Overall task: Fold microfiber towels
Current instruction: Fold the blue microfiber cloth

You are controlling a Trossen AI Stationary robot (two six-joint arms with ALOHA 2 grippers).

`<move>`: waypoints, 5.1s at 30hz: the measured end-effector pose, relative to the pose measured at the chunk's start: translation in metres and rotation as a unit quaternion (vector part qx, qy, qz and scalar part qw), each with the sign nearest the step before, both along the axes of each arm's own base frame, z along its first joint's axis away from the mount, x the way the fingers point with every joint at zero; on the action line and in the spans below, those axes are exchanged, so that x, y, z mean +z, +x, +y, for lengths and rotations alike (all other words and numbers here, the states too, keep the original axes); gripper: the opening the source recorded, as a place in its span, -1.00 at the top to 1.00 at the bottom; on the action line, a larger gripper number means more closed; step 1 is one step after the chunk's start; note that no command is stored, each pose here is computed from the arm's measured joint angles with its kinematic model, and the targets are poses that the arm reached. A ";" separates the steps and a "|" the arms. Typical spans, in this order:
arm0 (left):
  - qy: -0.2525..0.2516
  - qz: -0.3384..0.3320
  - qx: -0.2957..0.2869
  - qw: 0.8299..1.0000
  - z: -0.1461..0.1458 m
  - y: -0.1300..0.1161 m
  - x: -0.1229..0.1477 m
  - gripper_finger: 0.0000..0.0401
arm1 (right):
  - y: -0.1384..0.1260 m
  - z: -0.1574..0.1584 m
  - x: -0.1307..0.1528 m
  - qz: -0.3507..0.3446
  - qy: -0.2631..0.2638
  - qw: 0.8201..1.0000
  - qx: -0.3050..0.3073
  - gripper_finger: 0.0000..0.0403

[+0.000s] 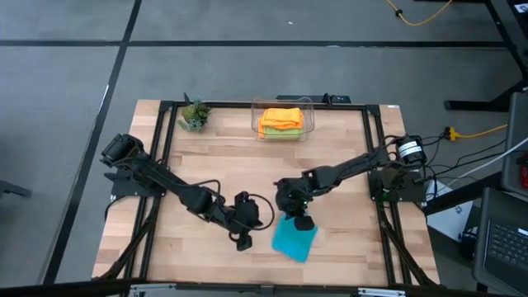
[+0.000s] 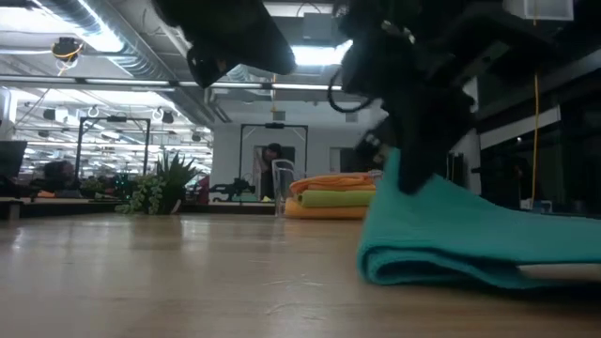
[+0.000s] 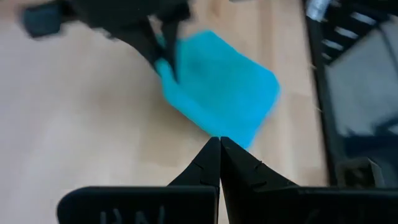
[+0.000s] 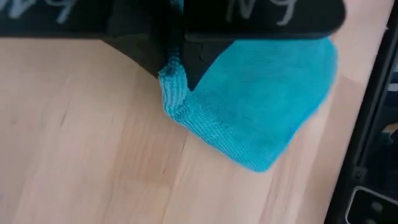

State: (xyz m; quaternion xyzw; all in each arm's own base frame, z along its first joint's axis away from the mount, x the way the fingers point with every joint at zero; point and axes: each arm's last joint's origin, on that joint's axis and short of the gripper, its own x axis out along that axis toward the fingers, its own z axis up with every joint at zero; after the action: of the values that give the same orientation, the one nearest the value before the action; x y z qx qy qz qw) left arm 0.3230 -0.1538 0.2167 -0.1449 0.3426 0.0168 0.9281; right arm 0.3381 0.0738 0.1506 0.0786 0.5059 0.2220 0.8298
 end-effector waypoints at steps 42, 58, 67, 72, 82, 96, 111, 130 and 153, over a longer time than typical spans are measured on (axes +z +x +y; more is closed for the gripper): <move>-0.005 0.068 0.076 0.995 0.027 0.005 -0.016 0.10 | 0.040 0.012 0.129 -0.083 -0.129 0.988 0.002 0.97; 0.012 0.079 0.079 0.994 0.023 0.000 -0.019 0.56 | 0.040 0.015 0.129 -0.084 -0.126 0.988 0.003 0.97; 0.008 0.080 0.056 0.995 0.021 -0.005 -0.010 0.99 | 0.037 0.025 0.129 -0.086 -0.130 0.988 0.015 0.97; -0.002 0.069 0.051 0.996 0.018 -0.018 0.008 1.00 | 0.035 0.029 0.121 -0.090 -0.169 0.982 -0.001 0.97; 0.024 0.145 0.061 0.987 0.026 -0.038 0.011 1.00 | 0.043 0.031 0.123 -0.146 -0.180 0.973 -0.010 0.97; 0.089 0.211 0.048 0.972 0.048 -0.062 0.040 1.00 | 0.068 0.039 0.095 -0.196 -0.347 0.916 -0.044 0.97; 0.161 0.253 -0.027 0.954 0.003 -0.050 -0.005 1.00 | 0.074 0.071 0.055 -0.179 -0.334 0.925 -0.003 0.97; 0.108 0.215 -0.095 0.966 -0.050 -0.034 -0.050 1.00 | 0.065 0.122 0.024 -0.120 -0.141 0.982 0.032 0.97; -0.041 0.233 -0.242 0.941 -0.010 -0.014 -0.027 1.00 | 0.070 0.113 0.031 0.005 0.084 0.995 -0.056 0.97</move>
State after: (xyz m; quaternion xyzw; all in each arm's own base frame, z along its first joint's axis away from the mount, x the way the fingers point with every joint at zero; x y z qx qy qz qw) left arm 0.3093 -0.1641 0.1901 -0.0879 0.5743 -0.1891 0.7916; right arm 0.4077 0.1871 0.1818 0.1773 0.4840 0.2166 0.8291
